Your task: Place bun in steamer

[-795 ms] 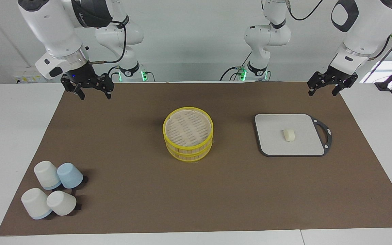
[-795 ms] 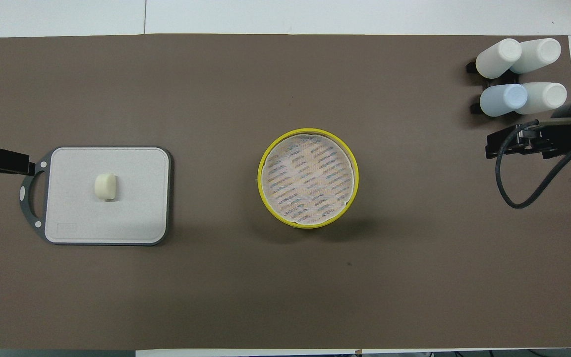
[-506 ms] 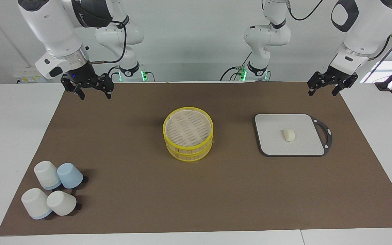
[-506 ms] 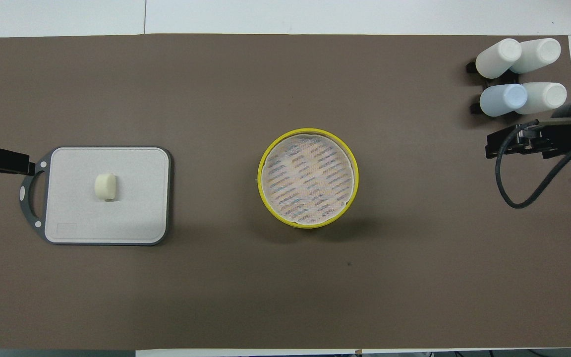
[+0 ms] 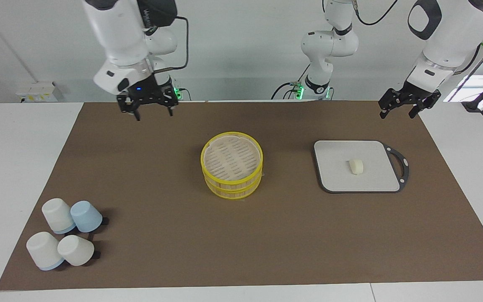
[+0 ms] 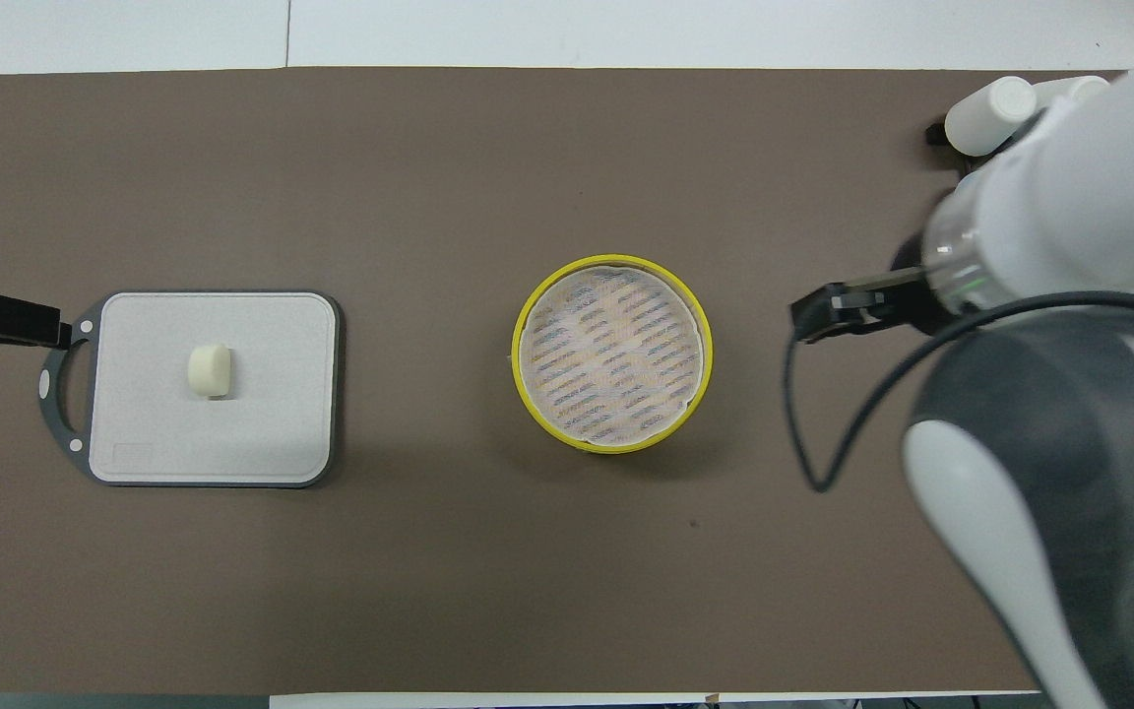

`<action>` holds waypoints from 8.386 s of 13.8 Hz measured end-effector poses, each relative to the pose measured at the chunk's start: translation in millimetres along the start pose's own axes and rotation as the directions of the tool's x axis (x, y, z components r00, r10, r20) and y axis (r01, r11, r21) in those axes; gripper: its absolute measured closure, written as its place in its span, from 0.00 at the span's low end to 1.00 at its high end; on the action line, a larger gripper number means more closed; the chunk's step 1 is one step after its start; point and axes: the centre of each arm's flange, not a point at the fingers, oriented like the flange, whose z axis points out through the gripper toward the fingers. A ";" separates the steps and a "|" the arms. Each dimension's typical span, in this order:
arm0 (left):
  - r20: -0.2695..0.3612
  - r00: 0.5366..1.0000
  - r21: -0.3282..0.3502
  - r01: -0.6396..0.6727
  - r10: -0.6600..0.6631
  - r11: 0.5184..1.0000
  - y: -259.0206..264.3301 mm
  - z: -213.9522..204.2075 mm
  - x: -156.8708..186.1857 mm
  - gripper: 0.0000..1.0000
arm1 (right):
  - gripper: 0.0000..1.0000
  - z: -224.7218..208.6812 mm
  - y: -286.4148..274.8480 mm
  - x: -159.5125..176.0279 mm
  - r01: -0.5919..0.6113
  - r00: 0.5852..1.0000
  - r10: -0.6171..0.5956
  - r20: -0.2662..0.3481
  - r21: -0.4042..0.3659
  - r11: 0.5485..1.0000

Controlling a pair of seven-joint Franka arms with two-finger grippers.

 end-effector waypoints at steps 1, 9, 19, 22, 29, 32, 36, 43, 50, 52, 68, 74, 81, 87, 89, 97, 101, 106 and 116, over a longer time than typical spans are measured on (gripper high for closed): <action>-0.004 1.000 0.000 -0.001 0.001 1.000 0.6 6.8 -0.2 0.00 | 0.00 3.5 -55.1 7.1 -0.004 1.000 0.004 -0.006 -0.003 1.000; -0.057 0.998 0.001 -0.015 0.015 1.000 9.8 187.8 -29.7 0.00 | 0.00 131.9 -247.2 31.2 0.069 0.993 -0.075 -0.088 -0.072 0.995; -0.093 0.995 0.022 -0.035 0.037 0.999 19.6 274.0 -22.8 0.00 | 0.10 212.0 -235.7 14.2 0.086 0.989 -0.088 -0.118 -0.022 0.996; -0.104 0.994 0.025 -0.037 0.039 0.999 20.3 280.1 -20.3 0.02 | 0.46 218.4 -233.8 8.2 0.092 0.987 -0.093 -0.131 -0.014 0.996; -0.106 0.993 0.026 -0.049 0.052 0.998 26.2 280.4 -17.7 0.67 | 0.92 221.7 -235.6 5.2 0.090 0.987 -0.088 -0.136 0.009 0.996; -0.110 0.993 0.026 -0.049 0.051 0.998 25.9 275.3 -13.7 0.85 | 0.92 200.3 -230.9 9.2 0.077 0.989 -0.077 -0.124 -0.003 0.997; -0.043 0.998 0.013 -0.035 0.036 0.999 26.5 223.3 14.0 0.83 | 0.92 128.8 -184.0 26.8 0.100 0.991 -0.103 -0.089 -0.035 0.994; -0.031 0.996 -0.087 0.076 -0.079 0.993 82.9 27.3 44.5 0.81 | 0.92 57.3 0.8 47.6 0.234 0.972 -0.232 0.046 -0.038 0.971; -0.059 0.992 -0.128 0.107 -0.115 0.986 295.0 58.4 31.8 0.81 | 0.92 61.2 142.1 52.5 0.325 0.938 -0.324 0.122 0.008 0.946; -0.049 0.992 -0.125 0.109 -0.115 0.986 342.0 88.9 26.2 0.81 | 0.92 67.9 149.9 51.0 0.327 0.936 -0.326 0.135 0.014 0.945; -0.118 0.986 -0.074 0.106 -0.114 0.992 457.6 253.3 11.1 0.53 | 0.92 95.0 144.3 35.2 0.344 0.934 -0.342 0.103 -0.005 0.939; -0.118 0.986 -0.072 0.111 -0.119 0.991 453.4 236.8 10.6 0.00 | 0.92 86.5 81.6 34.1 0.312 0.949 -0.311 0.046 -0.015 0.950; -0.112 0.969 -0.058 0.215 -0.220 0.975 263.0 52.8 34.7 0.00 | 0.92 107.5 -45.1 31.3 0.228 0.973 -0.226 -0.051 0.024 0.973; -0.077 0.987 -0.006 0.140 -0.140 0.990 51.2 20.0 42.1 0.00 | 0.92 168.1 -213.8 15.2 0.122 0.988 -0.120 -0.095 0.025 0.992; -0.073 0.991 0.002 0.117 -0.116 0.993 13.8 21.3 40.7 0.00 | 0.92 184.6 -236.5 18.2 0.117 0.985 -0.112 -0.128 0.031 0.993; -0.059 0.992 0.005 0.111 -0.111 0.994 -6.2 23.2 37.7 0.00 | 0.92 212.2 -230.6 21.9 0.111 0.986 -0.106 -0.127 0.028 0.993; -0.059 0.993 0.005 0.100 -0.100 0.995 0.3 23.1 38.3 0.00 | 0.92 215.4 -229.7 18.6 0.110 0.987 -0.107 -0.122 0.023 0.994; -0.060 0.993 0.004 0.098 -0.098 0.995 1.8 18.9 37.0 0.00 | 0.92 217.4 -235.3 11.2 0.096 0.988 -0.091 -0.128 0.030 0.995; -0.035 0.994 0.004 0.104 -0.104 0.995 -1.0 -6.4 28.6 0.00 | 0.72 223.1 -233.3 7.1 0.080 0.990 -0.077 -0.119 0.025 0.996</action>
